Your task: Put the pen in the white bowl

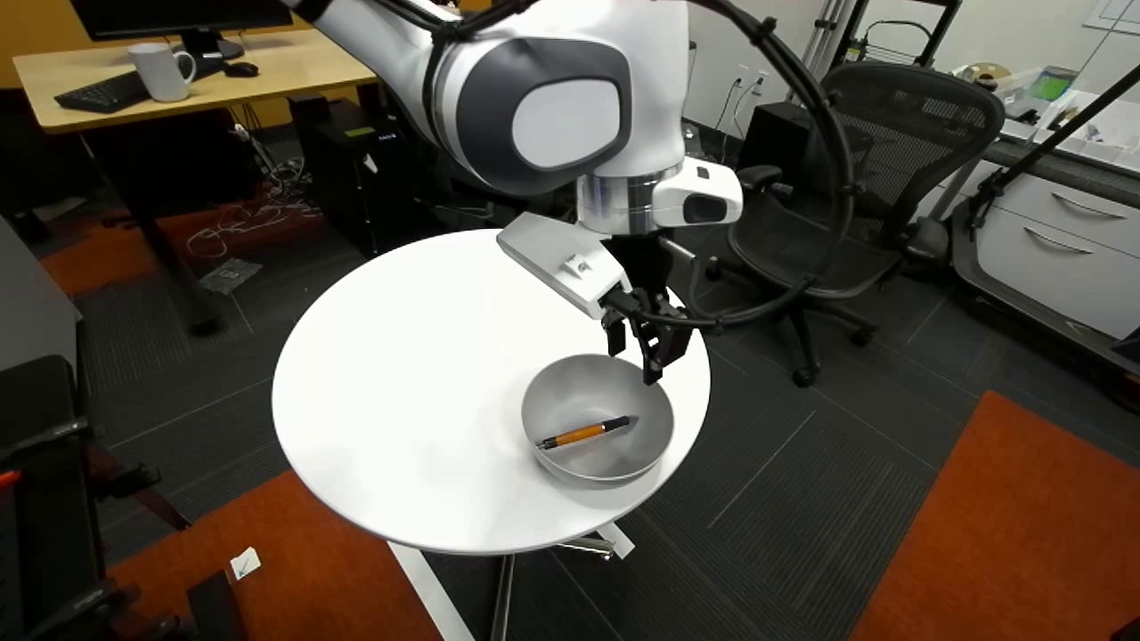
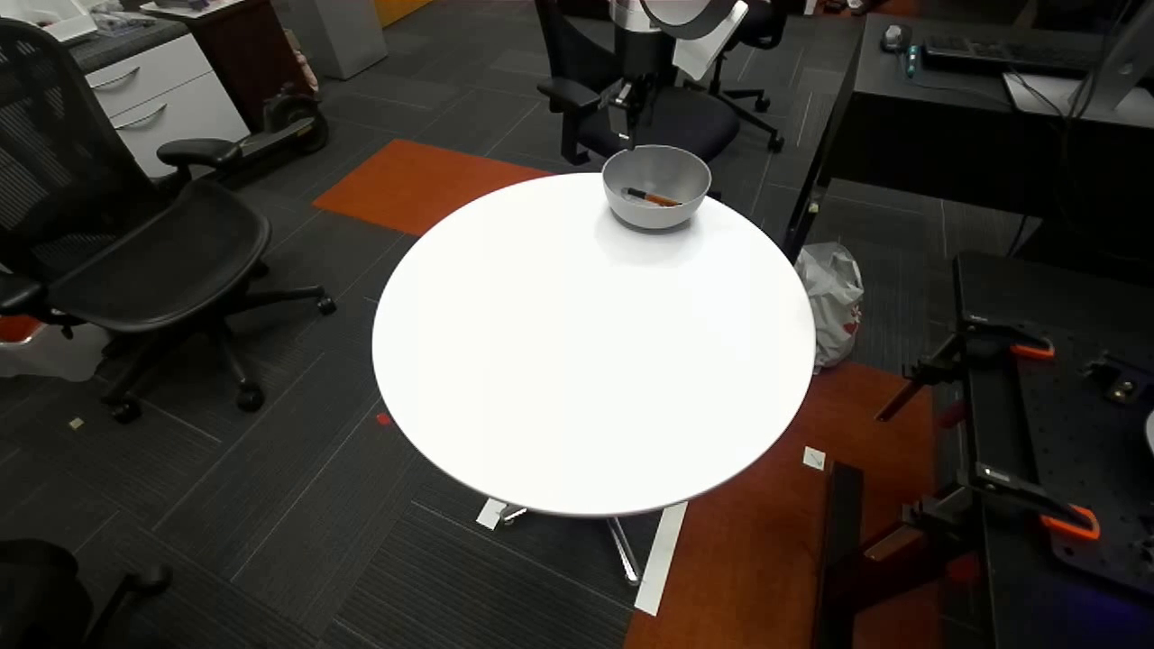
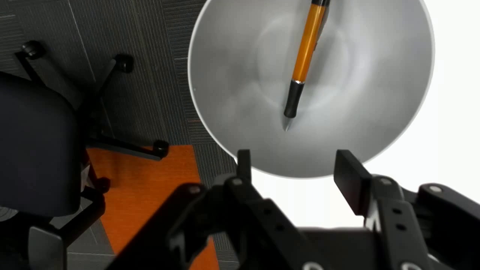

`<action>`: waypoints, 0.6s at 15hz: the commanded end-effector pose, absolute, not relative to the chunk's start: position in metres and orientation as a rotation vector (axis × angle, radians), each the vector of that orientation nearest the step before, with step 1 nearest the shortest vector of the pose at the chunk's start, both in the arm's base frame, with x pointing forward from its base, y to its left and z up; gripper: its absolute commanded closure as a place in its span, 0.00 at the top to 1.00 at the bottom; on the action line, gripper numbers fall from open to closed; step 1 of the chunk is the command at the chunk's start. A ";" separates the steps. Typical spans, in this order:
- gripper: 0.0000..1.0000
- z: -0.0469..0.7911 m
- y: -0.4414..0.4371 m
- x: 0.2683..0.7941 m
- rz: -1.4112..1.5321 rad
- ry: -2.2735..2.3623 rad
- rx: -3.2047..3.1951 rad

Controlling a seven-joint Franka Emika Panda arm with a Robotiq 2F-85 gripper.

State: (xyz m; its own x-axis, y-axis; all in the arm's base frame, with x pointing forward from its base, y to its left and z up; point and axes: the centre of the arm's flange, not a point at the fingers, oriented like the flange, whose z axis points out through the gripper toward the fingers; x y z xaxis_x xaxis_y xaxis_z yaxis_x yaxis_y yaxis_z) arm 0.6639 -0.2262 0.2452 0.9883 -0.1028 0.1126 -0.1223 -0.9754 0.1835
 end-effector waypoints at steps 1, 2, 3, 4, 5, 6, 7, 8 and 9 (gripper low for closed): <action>0.92 0.250 -0.225 0.661 0.142 -0.171 2.972; 0.98 0.250 -0.225 0.662 0.136 -0.170 2.976; 1.00 0.250 -0.224 0.661 0.132 -0.168 2.982; 1.00 0.245 -0.226 0.664 0.153 -0.176 2.948; 0.97 0.244 -0.225 0.664 0.153 -0.176 2.949; 1.00 0.244 -0.225 0.664 0.152 -0.176 2.949; 1.00 0.243 -0.225 0.664 0.150 -0.176 2.949; 1.00 0.243 -0.225 0.664 0.149 -0.176 2.949; 1.00 0.242 -0.225 0.664 0.148 -0.176 2.949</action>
State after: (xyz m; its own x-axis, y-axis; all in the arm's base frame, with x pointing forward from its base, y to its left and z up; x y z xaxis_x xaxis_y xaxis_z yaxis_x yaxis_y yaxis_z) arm 0.6637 -0.2253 0.2422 0.9880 -0.1086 0.1100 -0.1269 -0.9762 0.1761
